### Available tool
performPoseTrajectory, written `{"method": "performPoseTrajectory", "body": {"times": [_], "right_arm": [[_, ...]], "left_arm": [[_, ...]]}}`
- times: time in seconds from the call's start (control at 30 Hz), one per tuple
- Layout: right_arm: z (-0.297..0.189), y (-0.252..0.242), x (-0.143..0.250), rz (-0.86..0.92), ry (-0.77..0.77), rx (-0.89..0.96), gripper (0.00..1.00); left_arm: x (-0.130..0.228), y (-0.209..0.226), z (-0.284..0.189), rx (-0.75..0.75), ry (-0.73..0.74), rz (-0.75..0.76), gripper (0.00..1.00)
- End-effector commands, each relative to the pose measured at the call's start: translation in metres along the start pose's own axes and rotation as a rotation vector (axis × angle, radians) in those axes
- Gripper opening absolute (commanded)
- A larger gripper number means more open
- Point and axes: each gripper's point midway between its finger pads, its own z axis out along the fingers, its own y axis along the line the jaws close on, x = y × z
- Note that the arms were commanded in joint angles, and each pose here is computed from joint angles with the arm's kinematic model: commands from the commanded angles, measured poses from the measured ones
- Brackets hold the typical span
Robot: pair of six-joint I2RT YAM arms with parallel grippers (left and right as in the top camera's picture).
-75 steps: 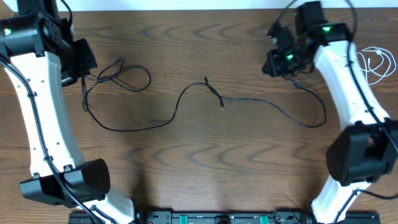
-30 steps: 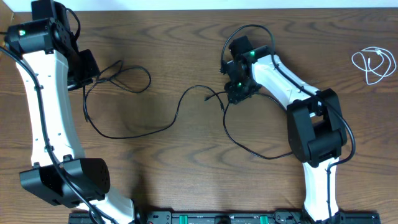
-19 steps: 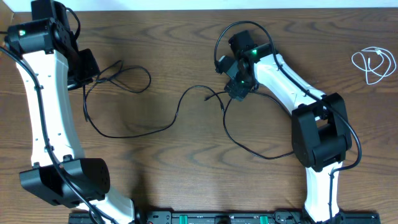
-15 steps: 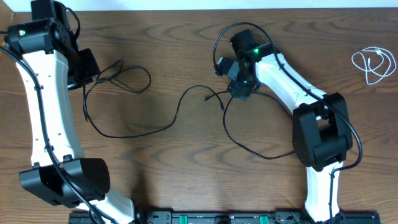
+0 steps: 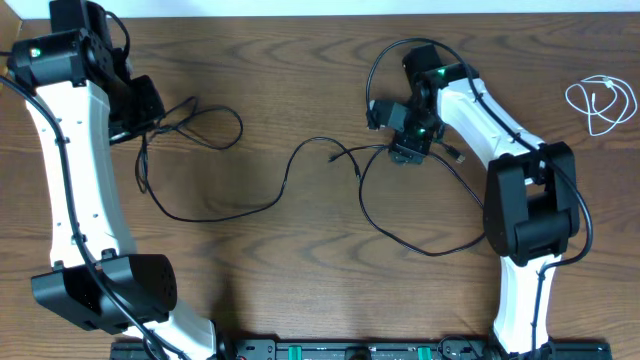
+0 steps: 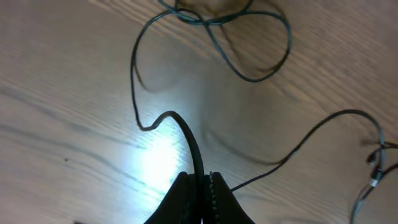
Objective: Untangle cables
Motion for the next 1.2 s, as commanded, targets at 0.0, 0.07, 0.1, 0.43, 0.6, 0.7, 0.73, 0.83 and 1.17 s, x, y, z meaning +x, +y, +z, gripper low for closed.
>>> {"method": "performPoseTrajectory", "body": {"times": [0.0, 0.07, 0.1, 0.43, 0.6, 0.7, 0.73, 0.83, 1.17], "right_arm": [[0.015, 0.011, 0.002, -0.039, -0.022, -0.066, 0.71], [0.024, 0.009, 0.003, -0.044, -0.024, -0.061, 0.69], [0.027, 0.006, 0.003, -0.047, -0.032, -0.049, 0.69], [0.042, 0.008, 0.01, -0.028, -0.038, -0.042, 0.29], [0.042, 0.013, 0.013, 0.155, -0.018, -0.064, 0.08], [0.042, 0.013, 0.013, 0.276, -0.014, -0.064, 0.01], [0.042, 0.012, 0.014, 0.348, -0.009, -0.062, 0.01], [0.04, 0.009, 0.016, 0.464, 0.003, -0.05, 0.01], [-0.099, -0.056, -0.009, 0.729, -0.236, 0.149, 0.01]], "left_arm": [[0.001, -0.008, -0.003, 0.041, -0.006, 0.0, 0.07], [0.001, -0.011, -0.003, 0.043, -0.007, 0.008, 0.08], [0.001, -0.013, -0.003, 0.044, -0.007, 0.013, 0.08], [0.0, -0.025, -0.003, 0.055, -0.023, 0.043, 0.08], [-0.003, -0.026, -0.003, 0.058, -0.034, 0.044, 0.08], [-0.003, -0.026, -0.004, 0.059, -0.036, 0.044, 0.08], [-0.004, -0.026, -0.004, 0.059, -0.037, 0.043, 0.08], [-0.004, -0.026, -0.004, 0.059, -0.037, 0.043, 0.08], [-0.003, -0.026, -0.004, 0.059, -0.037, 0.043, 0.08]]}}
